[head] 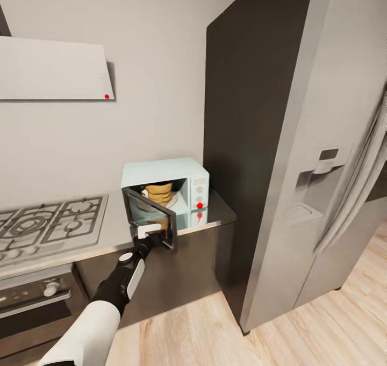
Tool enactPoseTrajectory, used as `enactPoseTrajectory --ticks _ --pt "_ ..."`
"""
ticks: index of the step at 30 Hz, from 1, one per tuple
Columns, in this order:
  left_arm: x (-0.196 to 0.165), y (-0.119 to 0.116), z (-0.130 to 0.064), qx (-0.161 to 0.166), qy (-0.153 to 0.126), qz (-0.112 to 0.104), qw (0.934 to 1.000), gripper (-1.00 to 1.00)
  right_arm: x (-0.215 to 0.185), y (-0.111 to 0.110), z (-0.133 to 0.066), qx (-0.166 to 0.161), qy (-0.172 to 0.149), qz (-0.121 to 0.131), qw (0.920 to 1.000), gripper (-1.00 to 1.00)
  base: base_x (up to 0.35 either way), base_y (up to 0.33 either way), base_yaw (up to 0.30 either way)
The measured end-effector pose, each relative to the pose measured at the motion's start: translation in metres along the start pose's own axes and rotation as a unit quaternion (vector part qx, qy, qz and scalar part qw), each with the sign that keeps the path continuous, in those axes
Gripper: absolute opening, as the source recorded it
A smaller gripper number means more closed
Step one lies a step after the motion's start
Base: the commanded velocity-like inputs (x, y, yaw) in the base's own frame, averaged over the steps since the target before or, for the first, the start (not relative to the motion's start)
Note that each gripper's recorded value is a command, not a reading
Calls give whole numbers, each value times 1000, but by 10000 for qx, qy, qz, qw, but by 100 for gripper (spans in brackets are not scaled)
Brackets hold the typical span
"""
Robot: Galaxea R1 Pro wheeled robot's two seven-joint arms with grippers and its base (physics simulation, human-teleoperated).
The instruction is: In the kitchen, take the popcorn bag from the countertop, put it into the microwave, and heat it until the popcorn is cooked so the cooked popcorn ends up inside the bag.
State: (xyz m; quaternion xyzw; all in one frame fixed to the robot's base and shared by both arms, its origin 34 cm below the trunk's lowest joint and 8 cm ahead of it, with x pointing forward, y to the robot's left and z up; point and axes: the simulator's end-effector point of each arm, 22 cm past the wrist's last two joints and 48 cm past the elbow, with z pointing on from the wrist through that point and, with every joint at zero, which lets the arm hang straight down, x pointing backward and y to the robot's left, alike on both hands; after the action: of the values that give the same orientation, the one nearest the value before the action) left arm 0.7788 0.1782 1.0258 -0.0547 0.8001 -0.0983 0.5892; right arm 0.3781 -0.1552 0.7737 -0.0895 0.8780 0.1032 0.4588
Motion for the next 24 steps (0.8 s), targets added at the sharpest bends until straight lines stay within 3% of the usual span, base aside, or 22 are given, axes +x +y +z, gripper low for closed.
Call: enactPoseTrajectory --ticks 15,24 --pt "0 1 0 -8 2 0 10000 100 3 6 -1 -84 21 -89 9999 100 127 -64 0" --pt "0 3 0 -23 9 -31 10000 100 2 6 -1 -100 15 -136 9999 100 270 31 0"
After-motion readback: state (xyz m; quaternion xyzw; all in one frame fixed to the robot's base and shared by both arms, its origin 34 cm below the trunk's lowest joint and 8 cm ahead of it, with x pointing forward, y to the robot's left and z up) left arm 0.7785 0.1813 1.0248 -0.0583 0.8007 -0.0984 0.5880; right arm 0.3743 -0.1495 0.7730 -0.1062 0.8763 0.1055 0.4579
